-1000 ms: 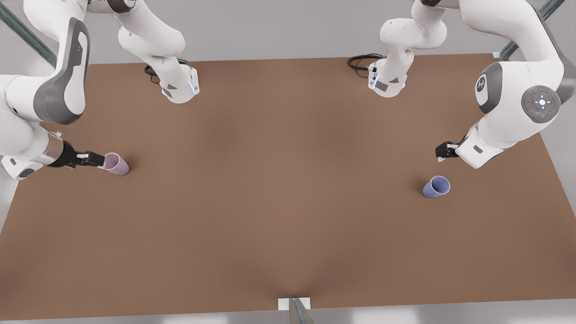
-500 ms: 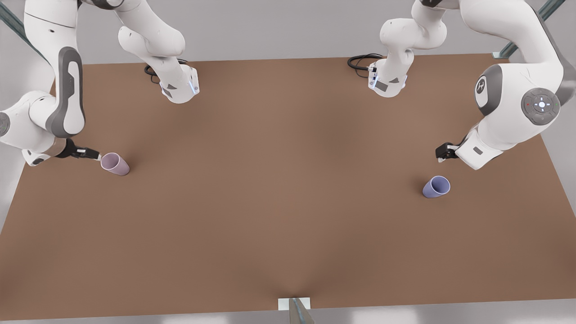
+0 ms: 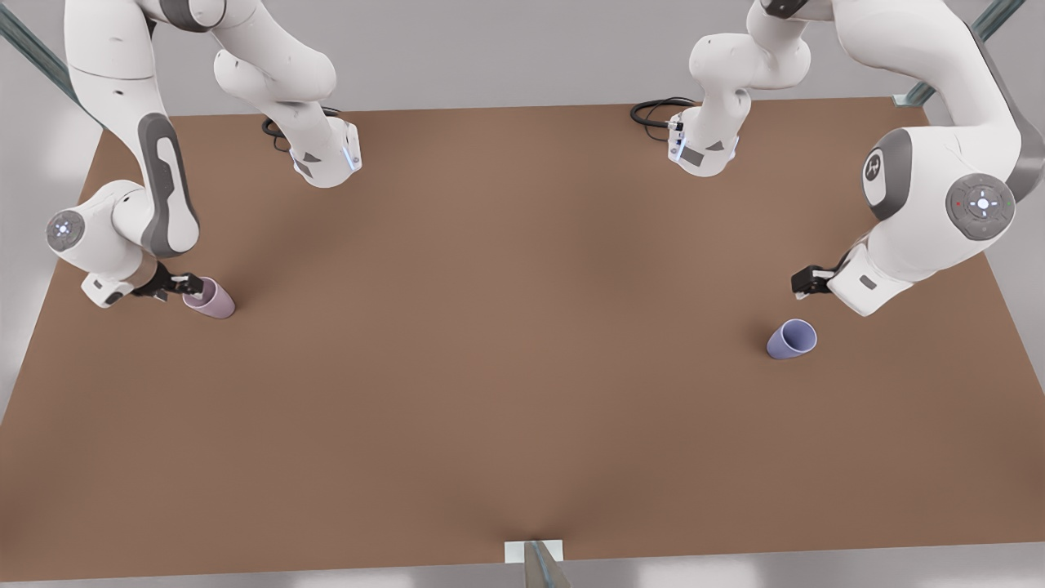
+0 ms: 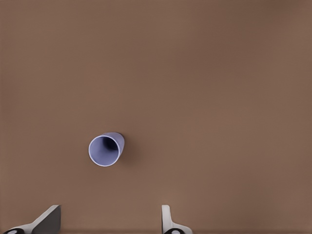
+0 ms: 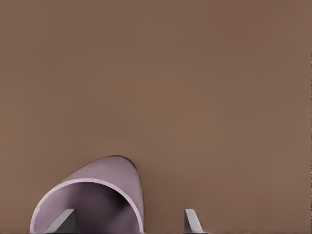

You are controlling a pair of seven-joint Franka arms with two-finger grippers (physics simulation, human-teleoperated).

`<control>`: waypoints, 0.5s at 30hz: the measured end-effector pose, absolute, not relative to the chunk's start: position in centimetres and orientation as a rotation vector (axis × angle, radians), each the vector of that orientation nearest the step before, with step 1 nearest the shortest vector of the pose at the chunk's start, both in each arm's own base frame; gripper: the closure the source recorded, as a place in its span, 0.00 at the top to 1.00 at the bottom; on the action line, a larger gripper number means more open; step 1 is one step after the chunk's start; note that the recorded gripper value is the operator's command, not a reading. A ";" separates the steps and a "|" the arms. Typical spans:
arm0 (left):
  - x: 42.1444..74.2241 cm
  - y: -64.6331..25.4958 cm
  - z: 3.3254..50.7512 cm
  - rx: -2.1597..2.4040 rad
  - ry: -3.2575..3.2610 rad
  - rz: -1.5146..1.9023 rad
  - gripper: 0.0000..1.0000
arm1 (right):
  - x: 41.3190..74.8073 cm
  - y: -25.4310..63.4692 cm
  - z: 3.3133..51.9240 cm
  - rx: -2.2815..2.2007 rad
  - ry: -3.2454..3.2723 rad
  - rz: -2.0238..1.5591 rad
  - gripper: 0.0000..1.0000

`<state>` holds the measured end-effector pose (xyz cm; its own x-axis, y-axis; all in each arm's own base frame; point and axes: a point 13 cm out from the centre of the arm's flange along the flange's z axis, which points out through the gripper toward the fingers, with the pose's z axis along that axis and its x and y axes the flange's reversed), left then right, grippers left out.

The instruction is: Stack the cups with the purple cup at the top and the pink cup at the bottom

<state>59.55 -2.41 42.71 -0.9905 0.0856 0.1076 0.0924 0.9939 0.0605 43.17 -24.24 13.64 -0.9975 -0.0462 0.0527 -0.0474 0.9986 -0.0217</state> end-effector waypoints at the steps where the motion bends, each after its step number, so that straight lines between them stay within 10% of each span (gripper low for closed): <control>1: 59.5 -2.4 42.6 -0.136 -3.030 -0.099 1.00 | 42.9 -24.4 13.3 0.080 -3.087 0.038 0.80; 5: 59.6 -2.5 42.5 -0.138 -3.028 -0.099 1.00 | 41.9 -24.4 11.6 0.121 -3.071 0.042 0.75; 10: 59.6 -2.5 42.2 -0.138 -3.023 -0.099 1.00 | 41.8 -24.4 10.9 0.174 -3.069 0.049 0.38; 15: 59.7 -2.4 42.1 -0.137 -3.022 -0.099 1.00 | 42.0 -24.0 10.7 0.225 -3.068 0.052 0.21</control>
<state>59.68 -2.43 42.07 -0.9893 0.0867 0.1171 0.0942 0.9937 0.0602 42.03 -24.02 10.74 -0.9872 -0.1447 0.0669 -0.1469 0.9887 -0.0288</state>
